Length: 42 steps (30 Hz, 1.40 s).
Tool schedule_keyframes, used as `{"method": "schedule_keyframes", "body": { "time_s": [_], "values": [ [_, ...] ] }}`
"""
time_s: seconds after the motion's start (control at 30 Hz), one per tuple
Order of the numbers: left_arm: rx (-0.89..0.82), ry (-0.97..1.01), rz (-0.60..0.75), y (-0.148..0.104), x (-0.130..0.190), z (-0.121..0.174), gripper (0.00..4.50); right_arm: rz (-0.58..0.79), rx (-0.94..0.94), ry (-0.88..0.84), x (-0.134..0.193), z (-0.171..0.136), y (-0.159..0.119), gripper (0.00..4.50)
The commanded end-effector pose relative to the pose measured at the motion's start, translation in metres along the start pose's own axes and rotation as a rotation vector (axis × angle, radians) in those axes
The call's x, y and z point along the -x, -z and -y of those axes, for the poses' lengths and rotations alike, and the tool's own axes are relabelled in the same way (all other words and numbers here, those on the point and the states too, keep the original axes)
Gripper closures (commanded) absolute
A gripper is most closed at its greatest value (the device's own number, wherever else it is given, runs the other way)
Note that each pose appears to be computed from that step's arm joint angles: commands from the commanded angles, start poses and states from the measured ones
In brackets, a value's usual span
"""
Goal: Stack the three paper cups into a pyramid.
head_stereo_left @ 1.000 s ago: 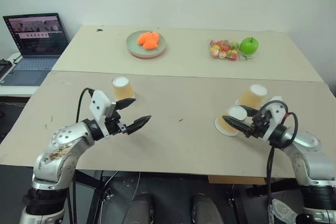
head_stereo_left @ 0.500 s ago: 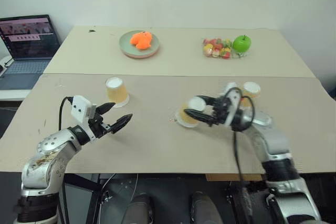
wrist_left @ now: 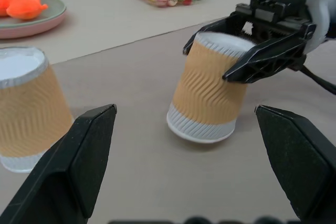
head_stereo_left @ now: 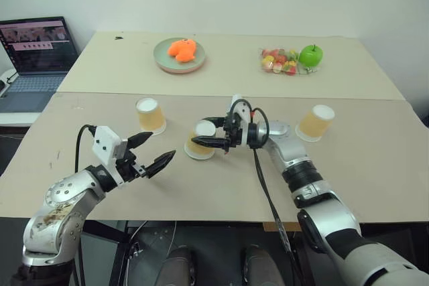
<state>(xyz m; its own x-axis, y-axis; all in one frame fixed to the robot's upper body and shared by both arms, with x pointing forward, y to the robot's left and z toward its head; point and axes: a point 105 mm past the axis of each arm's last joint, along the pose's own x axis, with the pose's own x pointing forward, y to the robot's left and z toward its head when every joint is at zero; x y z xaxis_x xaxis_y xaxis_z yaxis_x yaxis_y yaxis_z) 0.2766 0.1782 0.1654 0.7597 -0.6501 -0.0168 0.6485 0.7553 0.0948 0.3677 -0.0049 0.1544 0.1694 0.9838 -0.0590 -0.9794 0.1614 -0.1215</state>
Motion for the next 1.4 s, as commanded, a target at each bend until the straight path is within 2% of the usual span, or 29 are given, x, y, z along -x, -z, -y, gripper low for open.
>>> {"method": "schedule_keyframes", "body": {
  "time_s": [0.03, 0.07, 0.17, 0.23, 0.37, 0.5, 0.6, 0.7, 0.9, 0.97, 1.03, 1.13, 1.27, 1.4],
  "values": [
    [-0.026, -0.017, 0.037, -0.013, 0.001, 0.001, 0.00, 0.018, 0.055, -0.018, -0.002, 0.002, -0.009, 1.26],
    [-0.026, -0.022, 0.038, -0.013, 0.001, 0.000, 0.00, 0.020, 0.053, -0.018, -0.002, 0.003, -0.009, 0.75],
    [-0.023, -0.022, 0.038, -0.013, 0.000, 0.000, 0.00, 0.013, 0.041, -0.036, 0.000, 0.000, -0.004, 0.04],
    [-0.023, -0.020, 0.038, -0.012, -0.001, 0.001, 0.00, -0.010, 0.030, -0.015, 0.000, 0.002, -0.001, 0.04],
    [-0.020, -0.002, 0.046, -0.013, -0.005, 0.002, 0.00, 0.058, -0.037, -0.007, 0.012, 0.006, -0.016, 0.04],
    [-0.023, 0.086, 0.061, -0.021, -0.016, 0.011, 0.00, 0.133, -0.115, 0.007, 0.054, 0.009, -0.046, 0.04],
    [0.005, 0.210, 0.094, -0.042, -0.025, 0.022, 0.00, 0.190, -0.126, 0.038, 0.093, -0.002, -0.070, 0.04],
    [0.004, 0.312, 0.130, -0.065, -0.035, 0.030, 0.00, 0.206, -0.096, 0.210, 0.129, 0.001, -0.078, 0.04],
    [-0.026, 0.442, 0.166, -0.089, -0.051, 0.043, 0.00, 0.112, 0.021, 0.611, 0.200, 0.007, -0.073, 0.04],
    [-0.033, 0.473, 0.168, -0.090, -0.055, 0.046, 0.00, 0.070, 0.073, 0.756, 0.227, 0.007, -0.072, 0.04],
    [-0.035, 0.485, 0.168, -0.090, -0.056, 0.047, 0.00, 0.055, 0.087, 0.816, 0.239, 0.006, -0.071, 0.04],
    [-0.042, 0.522, 0.154, -0.084, -0.060, 0.051, 0.00, -0.045, 0.107, 1.021, 0.280, 0.001, -0.051, 0.04],
    [-0.042, 0.545, 0.155, -0.081, -0.065, 0.054, 0.00, -0.126, 0.078, 1.099, 0.298, -0.008, -0.022, 0.04],
    [-0.053, 0.555, 0.154, -0.078, -0.068, 0.055, 0.00, -0.139, 0.052, 1.115, 0.298, -0.008, -0.008, 0.04]
  ]
}}
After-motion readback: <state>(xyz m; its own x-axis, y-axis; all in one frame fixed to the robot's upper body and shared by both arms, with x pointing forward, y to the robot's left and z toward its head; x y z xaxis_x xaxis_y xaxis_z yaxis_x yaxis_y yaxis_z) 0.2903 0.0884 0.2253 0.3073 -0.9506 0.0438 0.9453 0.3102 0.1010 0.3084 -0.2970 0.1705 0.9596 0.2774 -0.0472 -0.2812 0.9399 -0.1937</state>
